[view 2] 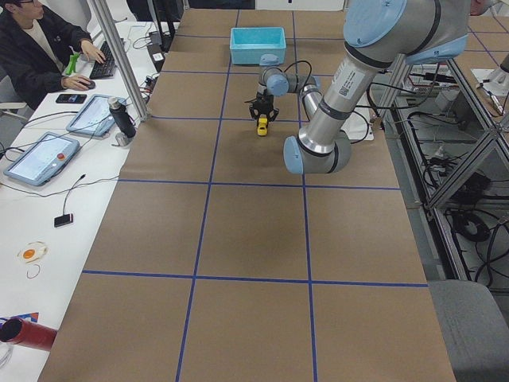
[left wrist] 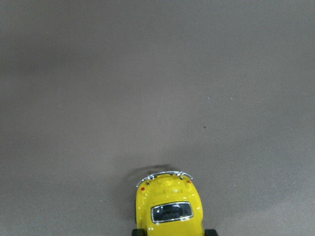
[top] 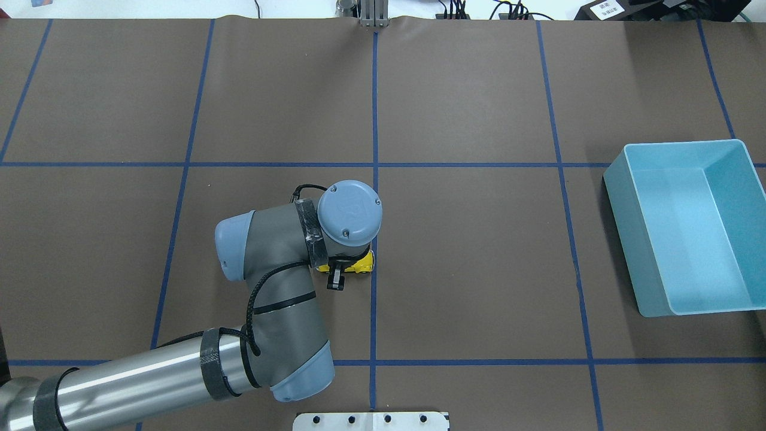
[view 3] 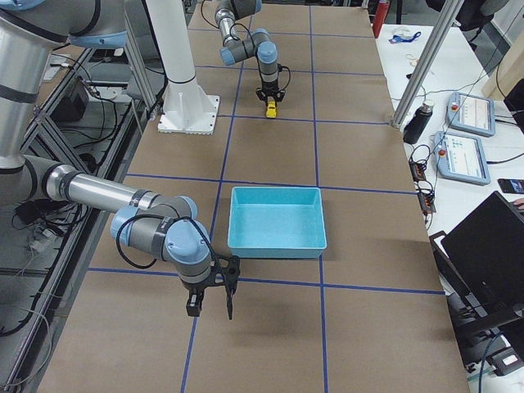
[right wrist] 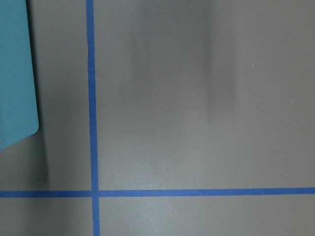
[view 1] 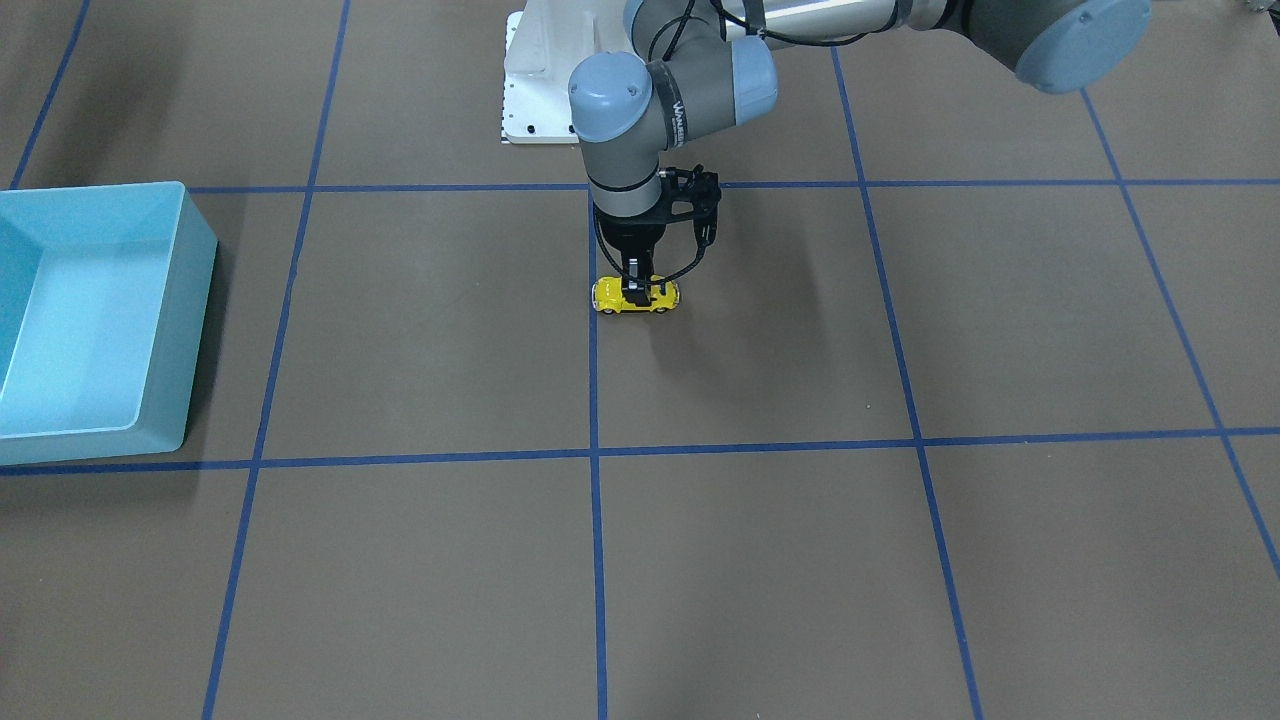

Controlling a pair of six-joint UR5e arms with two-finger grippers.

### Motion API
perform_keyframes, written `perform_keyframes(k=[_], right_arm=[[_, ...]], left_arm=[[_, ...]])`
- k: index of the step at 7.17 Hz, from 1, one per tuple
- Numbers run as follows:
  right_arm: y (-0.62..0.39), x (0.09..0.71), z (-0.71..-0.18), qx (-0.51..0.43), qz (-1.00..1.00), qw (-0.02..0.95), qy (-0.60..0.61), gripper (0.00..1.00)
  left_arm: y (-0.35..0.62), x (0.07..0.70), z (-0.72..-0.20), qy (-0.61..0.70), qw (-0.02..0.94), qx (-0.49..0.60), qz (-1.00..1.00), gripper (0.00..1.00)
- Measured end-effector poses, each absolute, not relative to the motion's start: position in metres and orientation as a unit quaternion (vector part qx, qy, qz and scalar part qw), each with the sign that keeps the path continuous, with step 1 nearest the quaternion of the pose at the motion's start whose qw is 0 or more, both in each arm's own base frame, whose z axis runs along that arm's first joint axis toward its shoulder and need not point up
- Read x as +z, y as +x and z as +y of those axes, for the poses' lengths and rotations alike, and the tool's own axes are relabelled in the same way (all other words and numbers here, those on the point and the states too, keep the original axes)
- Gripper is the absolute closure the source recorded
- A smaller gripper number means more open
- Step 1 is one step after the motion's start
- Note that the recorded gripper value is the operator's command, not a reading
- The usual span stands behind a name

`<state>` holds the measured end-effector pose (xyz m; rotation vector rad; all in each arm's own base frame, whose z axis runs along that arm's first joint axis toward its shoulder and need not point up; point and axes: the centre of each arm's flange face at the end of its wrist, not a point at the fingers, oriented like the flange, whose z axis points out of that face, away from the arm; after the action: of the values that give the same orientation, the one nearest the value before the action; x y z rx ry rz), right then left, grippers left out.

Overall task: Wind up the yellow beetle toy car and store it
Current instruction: 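Lift the left gripper off the car, letting it roll toward the bin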

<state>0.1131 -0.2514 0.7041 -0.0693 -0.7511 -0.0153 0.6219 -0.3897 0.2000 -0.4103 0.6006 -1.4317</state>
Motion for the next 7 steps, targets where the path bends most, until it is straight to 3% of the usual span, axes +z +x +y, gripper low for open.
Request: perform_keyframes(k=[7], right_arm=[[0.1131, 0.7051, -0.2486, -0.007, -0.367, 0.929, -0.035, 0.0]], left_arm=[[0.6112, 0.2099, -0.3984, -0.177, 0.699, -0.639, 0.27, 0.87]])
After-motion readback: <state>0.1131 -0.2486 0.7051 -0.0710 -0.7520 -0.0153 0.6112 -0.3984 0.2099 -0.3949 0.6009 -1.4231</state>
